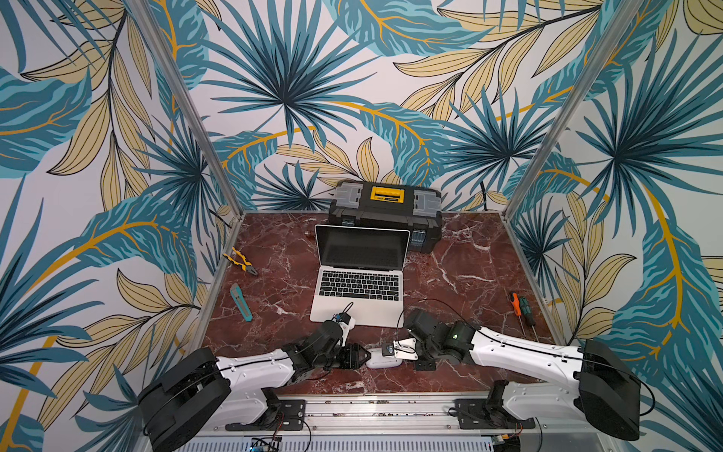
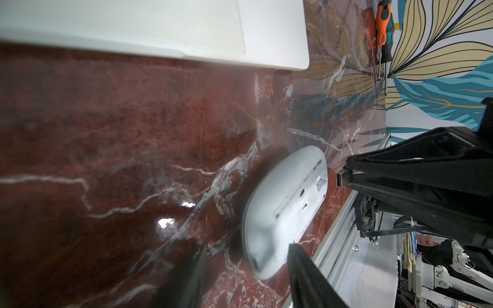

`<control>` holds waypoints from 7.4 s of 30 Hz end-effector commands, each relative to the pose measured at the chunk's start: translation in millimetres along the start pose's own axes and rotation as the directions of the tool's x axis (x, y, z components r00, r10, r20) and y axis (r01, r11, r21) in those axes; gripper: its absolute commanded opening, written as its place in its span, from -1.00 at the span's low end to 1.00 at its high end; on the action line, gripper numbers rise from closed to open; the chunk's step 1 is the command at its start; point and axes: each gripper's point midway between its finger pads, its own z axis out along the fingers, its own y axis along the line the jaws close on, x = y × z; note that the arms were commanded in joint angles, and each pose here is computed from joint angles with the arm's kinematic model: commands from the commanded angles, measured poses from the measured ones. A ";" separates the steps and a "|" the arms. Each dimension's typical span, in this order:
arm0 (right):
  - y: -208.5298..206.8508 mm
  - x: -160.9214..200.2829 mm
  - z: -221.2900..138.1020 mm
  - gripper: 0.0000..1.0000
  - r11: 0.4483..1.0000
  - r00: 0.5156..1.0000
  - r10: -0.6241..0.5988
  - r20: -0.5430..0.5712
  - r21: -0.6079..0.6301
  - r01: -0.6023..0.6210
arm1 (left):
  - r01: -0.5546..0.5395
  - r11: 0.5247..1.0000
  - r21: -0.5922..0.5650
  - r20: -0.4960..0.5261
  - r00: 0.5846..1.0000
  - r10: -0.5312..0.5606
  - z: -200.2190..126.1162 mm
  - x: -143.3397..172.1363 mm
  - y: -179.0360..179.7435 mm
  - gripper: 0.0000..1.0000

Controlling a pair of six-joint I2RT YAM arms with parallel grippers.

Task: Remove the wireless mouse receiver from the laptop
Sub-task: Insert the USB plug into the mouse.

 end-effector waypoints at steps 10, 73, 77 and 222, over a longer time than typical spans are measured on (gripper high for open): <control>-0.8 -12.1 4.0 -0.98 1.000 0.999 -0.019 0.046 -0.020 0.020 | 0.023 0.999 -0.048 -0.038 0.999 -0.025 1.3 12.2 14.4 0.00; 2.0 -2.6 17.0 -0.84 0.999 1.000 -0.027 0.015 -0.021 0.028 | 0.032 0.998 -0.055 -0.098 0.995 -0.037 19.4 24.3 16.2 -0.03; 4.6 1.2 18.0 -0.83 0.999 1.000 -0.030 0.003 -0.031 0.030 | 0.033 0.998 -0.054 -0.093 0.995 -0.038 18.6 23.4 15.7 -0.03; 0.9 6.2 14.3 -0.56 0.198 0.192 0.979 0.066 -0.111 -0.974 | 0.065 0.996 -0.064 -0.107 0.992 -0.071 22.3 32.3 26.5 -0.04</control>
